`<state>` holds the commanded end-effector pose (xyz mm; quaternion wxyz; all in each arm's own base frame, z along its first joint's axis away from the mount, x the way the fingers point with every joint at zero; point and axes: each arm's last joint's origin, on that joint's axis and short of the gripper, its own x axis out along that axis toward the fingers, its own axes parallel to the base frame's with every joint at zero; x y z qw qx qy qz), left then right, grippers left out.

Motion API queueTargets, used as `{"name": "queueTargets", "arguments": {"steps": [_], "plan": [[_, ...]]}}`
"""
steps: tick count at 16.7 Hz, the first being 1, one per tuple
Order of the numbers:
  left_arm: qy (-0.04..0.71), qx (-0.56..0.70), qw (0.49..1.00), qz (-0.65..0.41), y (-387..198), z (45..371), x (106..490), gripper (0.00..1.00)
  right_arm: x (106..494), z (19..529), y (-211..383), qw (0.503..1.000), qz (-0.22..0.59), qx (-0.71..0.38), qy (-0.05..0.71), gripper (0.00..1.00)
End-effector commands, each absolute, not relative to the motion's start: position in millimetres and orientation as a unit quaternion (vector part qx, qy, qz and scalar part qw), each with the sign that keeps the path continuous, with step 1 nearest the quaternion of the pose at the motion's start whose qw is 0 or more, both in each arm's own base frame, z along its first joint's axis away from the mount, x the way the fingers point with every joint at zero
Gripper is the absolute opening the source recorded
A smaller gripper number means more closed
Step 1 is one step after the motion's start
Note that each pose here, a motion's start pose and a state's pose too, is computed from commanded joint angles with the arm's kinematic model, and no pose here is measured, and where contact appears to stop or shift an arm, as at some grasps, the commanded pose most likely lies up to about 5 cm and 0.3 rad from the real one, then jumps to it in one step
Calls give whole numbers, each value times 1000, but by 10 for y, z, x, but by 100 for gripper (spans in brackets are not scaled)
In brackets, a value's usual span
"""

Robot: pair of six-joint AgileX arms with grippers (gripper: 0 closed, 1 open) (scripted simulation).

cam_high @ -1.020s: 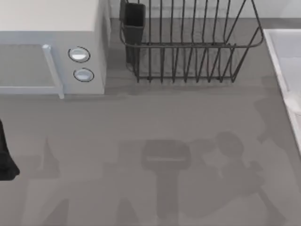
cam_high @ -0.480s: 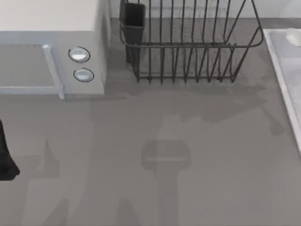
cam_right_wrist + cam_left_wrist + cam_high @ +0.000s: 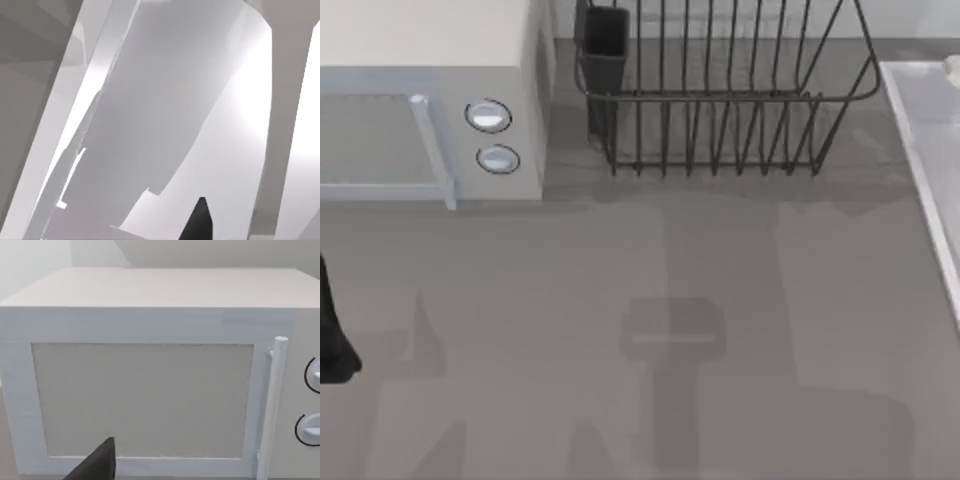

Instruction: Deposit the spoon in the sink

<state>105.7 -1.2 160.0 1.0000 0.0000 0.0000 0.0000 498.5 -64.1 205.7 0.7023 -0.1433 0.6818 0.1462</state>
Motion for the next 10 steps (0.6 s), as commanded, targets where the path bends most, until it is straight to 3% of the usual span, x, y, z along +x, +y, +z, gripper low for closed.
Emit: {"name": "queueTargets", "arguments": {"steps": [10], "plan": [[0,0,1000,0,-12,1600,1057,100,5022,1959,-652,701,148,-143,682,0]]}}
